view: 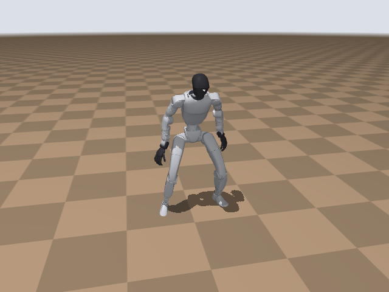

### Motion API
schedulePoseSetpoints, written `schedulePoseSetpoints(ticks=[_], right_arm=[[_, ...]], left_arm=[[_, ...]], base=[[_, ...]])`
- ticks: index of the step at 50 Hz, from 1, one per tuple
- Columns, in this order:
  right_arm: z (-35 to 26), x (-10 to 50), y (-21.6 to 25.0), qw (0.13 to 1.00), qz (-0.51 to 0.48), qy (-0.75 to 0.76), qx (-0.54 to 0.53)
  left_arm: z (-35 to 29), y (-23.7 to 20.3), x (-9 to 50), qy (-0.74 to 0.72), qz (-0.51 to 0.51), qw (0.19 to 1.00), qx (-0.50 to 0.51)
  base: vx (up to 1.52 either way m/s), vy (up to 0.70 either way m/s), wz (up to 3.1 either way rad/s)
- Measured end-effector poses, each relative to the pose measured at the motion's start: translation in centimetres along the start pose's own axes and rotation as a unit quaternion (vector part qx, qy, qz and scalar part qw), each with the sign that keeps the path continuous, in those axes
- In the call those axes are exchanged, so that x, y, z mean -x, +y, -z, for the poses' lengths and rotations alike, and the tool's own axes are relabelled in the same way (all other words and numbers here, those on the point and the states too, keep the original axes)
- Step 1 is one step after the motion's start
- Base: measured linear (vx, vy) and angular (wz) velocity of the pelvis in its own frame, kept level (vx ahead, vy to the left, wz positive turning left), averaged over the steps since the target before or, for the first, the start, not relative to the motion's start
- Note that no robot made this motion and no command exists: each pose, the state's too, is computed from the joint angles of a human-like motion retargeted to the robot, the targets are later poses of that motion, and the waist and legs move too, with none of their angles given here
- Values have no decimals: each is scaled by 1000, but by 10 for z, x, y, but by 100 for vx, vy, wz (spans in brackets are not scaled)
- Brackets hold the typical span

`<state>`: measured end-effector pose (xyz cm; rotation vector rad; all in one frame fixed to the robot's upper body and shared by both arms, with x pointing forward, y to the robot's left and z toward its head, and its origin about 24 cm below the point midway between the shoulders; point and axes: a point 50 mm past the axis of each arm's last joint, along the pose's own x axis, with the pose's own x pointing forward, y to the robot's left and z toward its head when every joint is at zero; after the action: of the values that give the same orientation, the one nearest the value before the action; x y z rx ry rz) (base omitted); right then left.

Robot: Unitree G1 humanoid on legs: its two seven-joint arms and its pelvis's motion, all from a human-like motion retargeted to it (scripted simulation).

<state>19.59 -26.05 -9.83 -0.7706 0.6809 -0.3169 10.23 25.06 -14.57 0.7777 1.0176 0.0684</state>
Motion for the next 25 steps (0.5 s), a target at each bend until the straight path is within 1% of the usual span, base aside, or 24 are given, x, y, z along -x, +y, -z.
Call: schedulePoseSetpoints(ticks=[3, 6, 8, 10, 12, 15, 17, 20, 22, 25], right_arm=[[16, 7, 3, 999, -28, 23, -20], [33, 16, 5, 998, -55, 37, -14], [41, 18, 3, 997, -63, 37, -1], [40, 16, -1, 998, -57, 27, 12], [31, 9, -9, 999, -36, 10, 18], [11, -4, -22, 1000, 3, -17, 21], [-7, -13, -29, 999, 18, -34, 25], [-37, -23, -35, 996, 19, -75, 34], [-56, -27, -40, 993, 25, -108, 40], [-78, -31, -45, 988, 45, -144, 43]], left_arm=[[-8, 5, -4, -27, 19, 999, -38], [-35, 19, -11, -99, 26, 992, -70], [-57, 30, -14, -144, 12, 988, -61], [-72, 39, -14, -171, -18, 985, -30], [-74, 44, -13, -175, -56, 983, -5], [-63, 42, -11, -148, -87, 985, 5], [-48, 37, -10, -114, -72, 991, 5], [-23, 29, -6, -77, -23, 997, 6], [-8, 26, -4, -65, -6, 998, -10], [10, 26, 0, -48, -9, 998, -46]], base=[[1, 53, 15], [-2, 54, 48], [-3, 51, 63], [-2, 45, 50], [-2, 39, 33], [-4, 34, 14], [-7, 30, -5], [-6, 31, -2], [-3, 33, -14], [-3, 36, -65]])
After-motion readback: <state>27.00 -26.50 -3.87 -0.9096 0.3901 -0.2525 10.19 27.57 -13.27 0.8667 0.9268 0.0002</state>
